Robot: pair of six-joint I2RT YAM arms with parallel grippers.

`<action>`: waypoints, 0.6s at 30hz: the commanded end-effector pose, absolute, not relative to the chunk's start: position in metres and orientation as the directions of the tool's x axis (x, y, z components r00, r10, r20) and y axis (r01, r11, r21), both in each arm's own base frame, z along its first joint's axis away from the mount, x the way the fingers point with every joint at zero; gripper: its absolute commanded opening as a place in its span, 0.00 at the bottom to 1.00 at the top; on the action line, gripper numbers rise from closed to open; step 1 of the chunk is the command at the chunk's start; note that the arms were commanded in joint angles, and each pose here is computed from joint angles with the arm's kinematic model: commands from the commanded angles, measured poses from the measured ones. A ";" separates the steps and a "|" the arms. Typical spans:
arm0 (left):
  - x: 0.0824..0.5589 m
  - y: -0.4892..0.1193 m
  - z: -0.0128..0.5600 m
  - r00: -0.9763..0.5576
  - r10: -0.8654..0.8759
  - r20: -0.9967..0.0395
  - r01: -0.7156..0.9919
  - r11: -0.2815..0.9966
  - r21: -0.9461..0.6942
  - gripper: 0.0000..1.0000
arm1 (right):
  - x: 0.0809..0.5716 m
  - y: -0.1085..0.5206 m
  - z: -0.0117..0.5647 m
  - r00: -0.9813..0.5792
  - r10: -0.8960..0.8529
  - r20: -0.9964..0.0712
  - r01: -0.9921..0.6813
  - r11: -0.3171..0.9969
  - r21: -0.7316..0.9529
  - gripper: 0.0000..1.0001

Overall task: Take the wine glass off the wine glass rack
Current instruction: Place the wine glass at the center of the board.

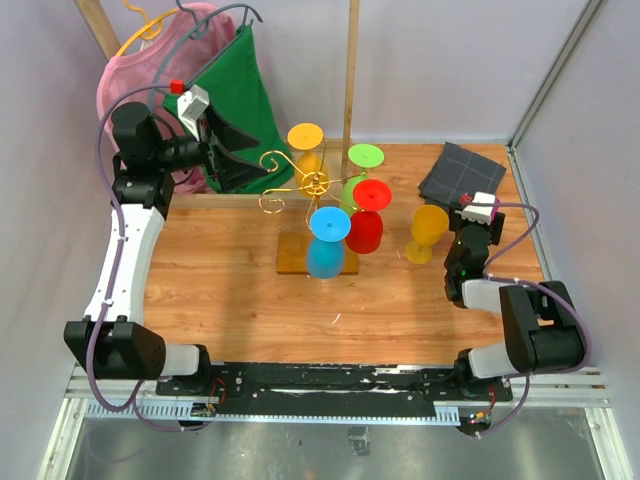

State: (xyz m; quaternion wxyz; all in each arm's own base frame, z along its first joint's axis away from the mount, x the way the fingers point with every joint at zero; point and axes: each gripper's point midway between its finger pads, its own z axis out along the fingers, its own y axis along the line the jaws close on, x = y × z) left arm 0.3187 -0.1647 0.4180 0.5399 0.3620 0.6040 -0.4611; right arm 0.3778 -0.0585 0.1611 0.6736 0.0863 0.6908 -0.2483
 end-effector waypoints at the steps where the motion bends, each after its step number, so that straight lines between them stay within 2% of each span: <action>1: 0.313 -0.169 0.420 -0.127 -0.052 -0.991 0.940 0.313 -0.137 0.99 | 0.372 -0.061 0.175 -0.005 -0.219 -0.976 0.498 0.846 -0.193 0.55; 18: 0.307 -0.173 0.415 -0.120 -0.037 -0.992 0.946 0.300 -0.125 0.99 | 0.365 -0.065 0.150 -0.044 -0.201 -0.979 0.509 0.838 -0.195 0.59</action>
